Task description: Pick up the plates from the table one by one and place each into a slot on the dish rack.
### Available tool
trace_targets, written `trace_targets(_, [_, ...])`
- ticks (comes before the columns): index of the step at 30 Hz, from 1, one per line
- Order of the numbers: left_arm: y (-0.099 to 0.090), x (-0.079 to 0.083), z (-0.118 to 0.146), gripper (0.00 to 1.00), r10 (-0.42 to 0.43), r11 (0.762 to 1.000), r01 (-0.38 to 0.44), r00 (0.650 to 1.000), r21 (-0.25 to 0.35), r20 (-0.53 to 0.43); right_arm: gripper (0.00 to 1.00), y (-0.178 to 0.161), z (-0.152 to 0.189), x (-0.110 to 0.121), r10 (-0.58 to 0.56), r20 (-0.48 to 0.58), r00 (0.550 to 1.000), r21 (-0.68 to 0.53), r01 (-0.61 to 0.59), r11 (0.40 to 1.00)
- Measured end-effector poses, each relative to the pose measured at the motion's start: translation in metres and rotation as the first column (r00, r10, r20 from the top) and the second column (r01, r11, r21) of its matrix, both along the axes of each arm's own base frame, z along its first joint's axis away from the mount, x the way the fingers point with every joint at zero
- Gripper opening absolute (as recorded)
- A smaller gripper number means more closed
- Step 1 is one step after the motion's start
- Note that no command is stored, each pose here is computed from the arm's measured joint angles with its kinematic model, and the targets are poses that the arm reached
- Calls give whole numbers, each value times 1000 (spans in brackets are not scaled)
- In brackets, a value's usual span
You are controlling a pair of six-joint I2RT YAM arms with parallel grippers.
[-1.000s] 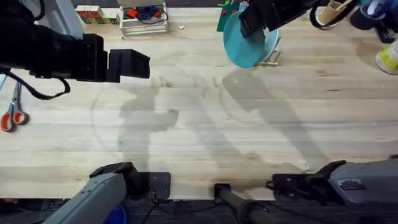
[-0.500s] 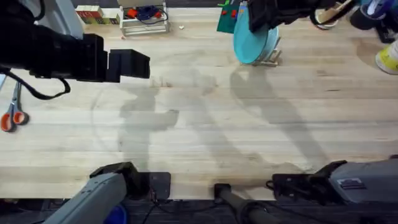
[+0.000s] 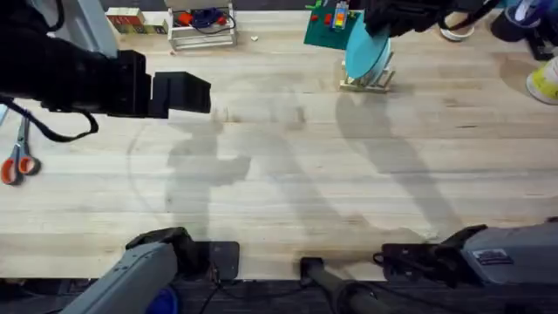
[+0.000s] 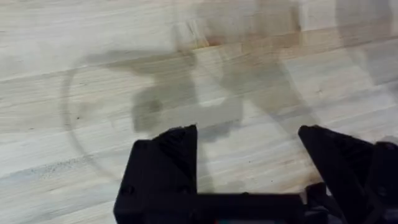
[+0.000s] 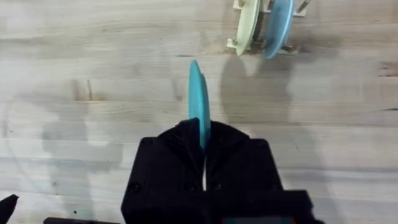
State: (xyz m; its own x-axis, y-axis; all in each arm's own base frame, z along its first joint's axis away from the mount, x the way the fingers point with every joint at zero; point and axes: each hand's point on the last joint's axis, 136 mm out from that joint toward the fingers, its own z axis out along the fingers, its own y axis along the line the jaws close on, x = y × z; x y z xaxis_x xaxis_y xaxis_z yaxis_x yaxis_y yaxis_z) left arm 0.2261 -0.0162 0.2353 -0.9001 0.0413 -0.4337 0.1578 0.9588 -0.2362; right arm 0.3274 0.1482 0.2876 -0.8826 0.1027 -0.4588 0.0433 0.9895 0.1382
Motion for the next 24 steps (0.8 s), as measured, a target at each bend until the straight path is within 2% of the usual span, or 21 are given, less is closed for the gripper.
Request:
trace_targets(9, [0,0,0,993,0,1000,0,1000,0,0,30,-23,-2,4,-68,-18,997,-13,68,998])
trace_targets(18, [0,0,0,993,0,1000,0,1000,0,1,30,-60,-12,-7,-156,-105,982,-62,150,987])
trace_targets(24, [0,0,0,993,0,1000,0,1000,0,1,30,-76,-14,-8,-158,-123,980,-91,147,985])
